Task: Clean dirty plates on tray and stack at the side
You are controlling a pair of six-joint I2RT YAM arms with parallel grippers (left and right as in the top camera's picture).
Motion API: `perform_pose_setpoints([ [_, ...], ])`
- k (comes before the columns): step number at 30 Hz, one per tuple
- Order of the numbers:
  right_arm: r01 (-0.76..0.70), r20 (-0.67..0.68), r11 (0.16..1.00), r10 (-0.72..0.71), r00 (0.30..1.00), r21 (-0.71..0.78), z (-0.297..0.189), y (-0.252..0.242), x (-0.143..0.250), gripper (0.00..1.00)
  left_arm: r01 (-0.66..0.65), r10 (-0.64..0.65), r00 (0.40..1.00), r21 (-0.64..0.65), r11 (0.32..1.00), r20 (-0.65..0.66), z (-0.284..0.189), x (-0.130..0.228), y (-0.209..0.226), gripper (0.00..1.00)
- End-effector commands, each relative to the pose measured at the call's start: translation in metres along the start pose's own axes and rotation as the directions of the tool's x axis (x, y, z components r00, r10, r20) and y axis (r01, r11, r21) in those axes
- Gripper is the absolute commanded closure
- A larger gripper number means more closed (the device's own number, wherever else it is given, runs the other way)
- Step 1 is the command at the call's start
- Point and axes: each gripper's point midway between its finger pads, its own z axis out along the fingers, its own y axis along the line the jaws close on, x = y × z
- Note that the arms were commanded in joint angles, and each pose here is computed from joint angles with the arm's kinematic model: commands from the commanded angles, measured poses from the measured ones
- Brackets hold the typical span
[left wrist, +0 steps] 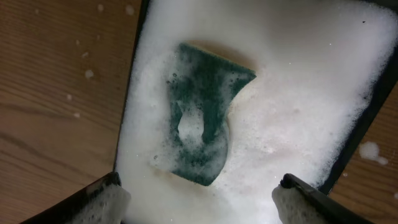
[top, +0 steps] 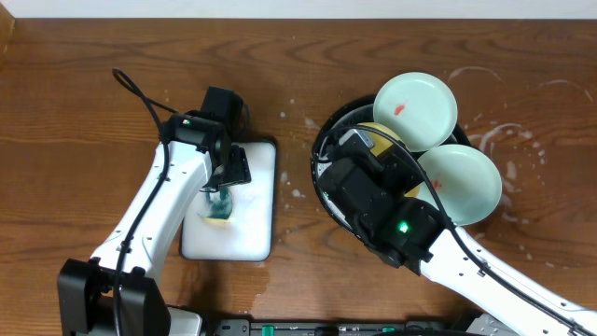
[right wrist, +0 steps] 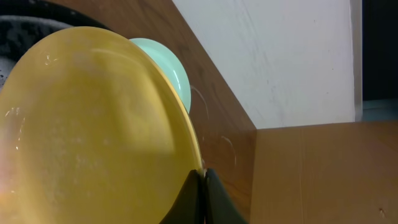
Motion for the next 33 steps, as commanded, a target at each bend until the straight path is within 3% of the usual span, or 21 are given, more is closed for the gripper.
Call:
perform_pose_setpoints([
  [1,-0.023,0.017,0.999,0.023,1.0,0.023,-0.006,-0.011,-0.006,0.99,0.01,-0.01,1.0,0.0,1.0,0.002,-0.001,0.001,0.002,0.19],
  [10,-0.055,-0.01,0.998,0.055,0.998,0.027,0.005,-0.015,0.0,0.99,0.01,-0.01,1.0,0.0,1.0,0.002,-0.001,0.001,0.002,0.19],
  [12,0.014,-0.044,0.992,-0.009,0.999,0.122,-0.001,-0.029,0.007,0.99,0.01,-0.01,1.0,0.0,1.0,0.002,-0.001,0.001,0.002,0.19],
  [15,-0.006,-0.064,0.967,0.023,0.998,0.253,-0.007,-0.049,0.009,0.99,0.01,-0.01,1.0,0.0,1.0,0.002,-0.001,0.001,0.002,0.19],
  [17,-0.021,-0.023,0.987,0.025,0.999,0.157,-0.004,-0.033,0.0,0.99,0.01,-0.01,1.0,0.0,1.0,0.002,-0.001,0.001,0.002,0.19],
  [19,0.064,0.006,0.997,-0.065,0.998,0.048,-0.007,-0.011,-0.005,0.99,0.01,-0.01,1.0,0.0,1.0,0.002,-0.001,0.001,0.002,0.19],
  [24,-0.018,-0.028,0.998,0.02,0.999,0.057,0.004,-0.018,0.003,0.99,0.01,-0.01,1.0,0.0,1.0,0.002,-0.001,0.001,0.002,0.19],
  [27,0.056,-0.032,0.997,-0.054,0.998,0.061,-0.001,-0.017,0.005,0.99,0.01,-0.01,1.0,0.0,1.0,0.002,-0.001,0.001,0.002,0.19],
  [33,0.033,-0.021,0.997,-0.032,0.999,0.068,-0.004,-0.015,0.002,0.99,0.01,-0.01,1.0,0.0,1.0,0.002,-0.001,0.001,0.002,0.19],
])
